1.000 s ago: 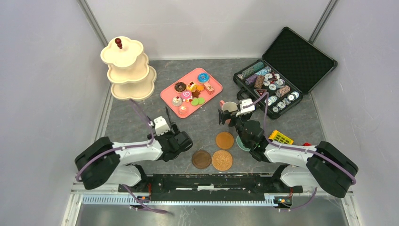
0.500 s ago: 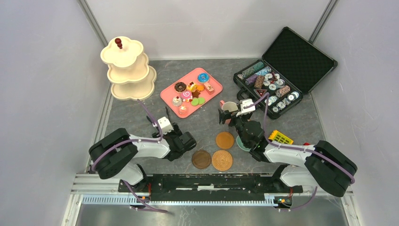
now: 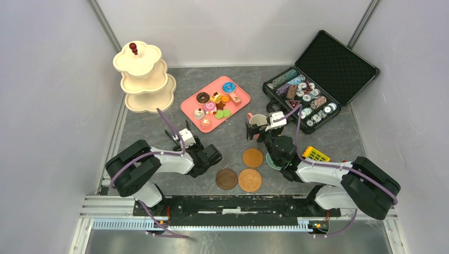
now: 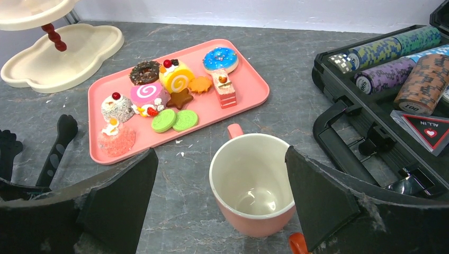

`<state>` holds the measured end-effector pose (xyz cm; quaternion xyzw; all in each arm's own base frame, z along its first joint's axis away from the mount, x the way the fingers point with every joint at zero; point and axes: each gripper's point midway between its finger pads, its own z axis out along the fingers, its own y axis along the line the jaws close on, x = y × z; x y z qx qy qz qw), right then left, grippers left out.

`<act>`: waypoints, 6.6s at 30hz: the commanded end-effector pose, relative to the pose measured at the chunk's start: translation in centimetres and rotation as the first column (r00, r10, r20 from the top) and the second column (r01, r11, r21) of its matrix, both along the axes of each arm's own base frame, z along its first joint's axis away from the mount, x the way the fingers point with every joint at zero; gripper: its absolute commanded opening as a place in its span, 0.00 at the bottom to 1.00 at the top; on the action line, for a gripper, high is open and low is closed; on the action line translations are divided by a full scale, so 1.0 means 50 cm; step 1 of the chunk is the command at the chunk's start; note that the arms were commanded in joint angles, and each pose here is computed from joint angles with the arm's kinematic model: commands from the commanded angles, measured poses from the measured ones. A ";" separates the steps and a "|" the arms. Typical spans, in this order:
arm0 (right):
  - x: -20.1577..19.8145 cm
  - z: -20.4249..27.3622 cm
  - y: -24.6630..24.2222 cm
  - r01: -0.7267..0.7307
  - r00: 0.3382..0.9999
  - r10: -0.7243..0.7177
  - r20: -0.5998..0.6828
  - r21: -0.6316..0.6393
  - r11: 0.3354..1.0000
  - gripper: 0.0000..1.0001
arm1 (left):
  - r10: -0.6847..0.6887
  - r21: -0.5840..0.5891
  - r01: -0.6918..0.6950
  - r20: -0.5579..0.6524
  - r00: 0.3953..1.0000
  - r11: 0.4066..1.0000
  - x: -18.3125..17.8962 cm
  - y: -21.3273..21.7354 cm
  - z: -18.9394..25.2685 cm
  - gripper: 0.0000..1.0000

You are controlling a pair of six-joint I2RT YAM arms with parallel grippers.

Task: Serve the afternoon tea

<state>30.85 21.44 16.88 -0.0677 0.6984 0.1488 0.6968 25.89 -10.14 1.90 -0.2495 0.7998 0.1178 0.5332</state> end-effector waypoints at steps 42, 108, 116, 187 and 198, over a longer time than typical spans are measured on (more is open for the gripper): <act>0.021 0.001 0.010 0.019 1.000 -0.019 -0.011 -0.014 1.000 0.98 | -0.516 -0.170 0.488 -0.308 0.799 0.856 -0.039 0.041 0.431 0.60; 0.220 0.184 -0.224 0.097 0.995 -0.088 0.051 -0.216 0.972 0.98 | -0.683 -0.208 0.720 -0.564 0.465 0.662 0.368 -0.176 0.271 0.51; 0.223 0.180 -0.218 0.082 0.996 -0.072 0.054 -0.216 0.973 0.98 | -0.676 -0.211 0.725 -0.591 0.440 0.656 0.364 -0.176 0.243 0.49; 0.223 0.150 -0.250 0.156 0.988 -0.154 0.027 -0.255 0.954 0.98 | -0.693 -0.252 0.663 -0.443 0.568 0.705 0.369 -0.231 0.322 0.33; 0.223 0.146 -0.254 0.164 0.986 -0.163 0.023 -0.260 0.952 0.98 | -0.681 -0.240 0.663 -0.477 0.556 0.709 0.380 -0.225 0.294 0.49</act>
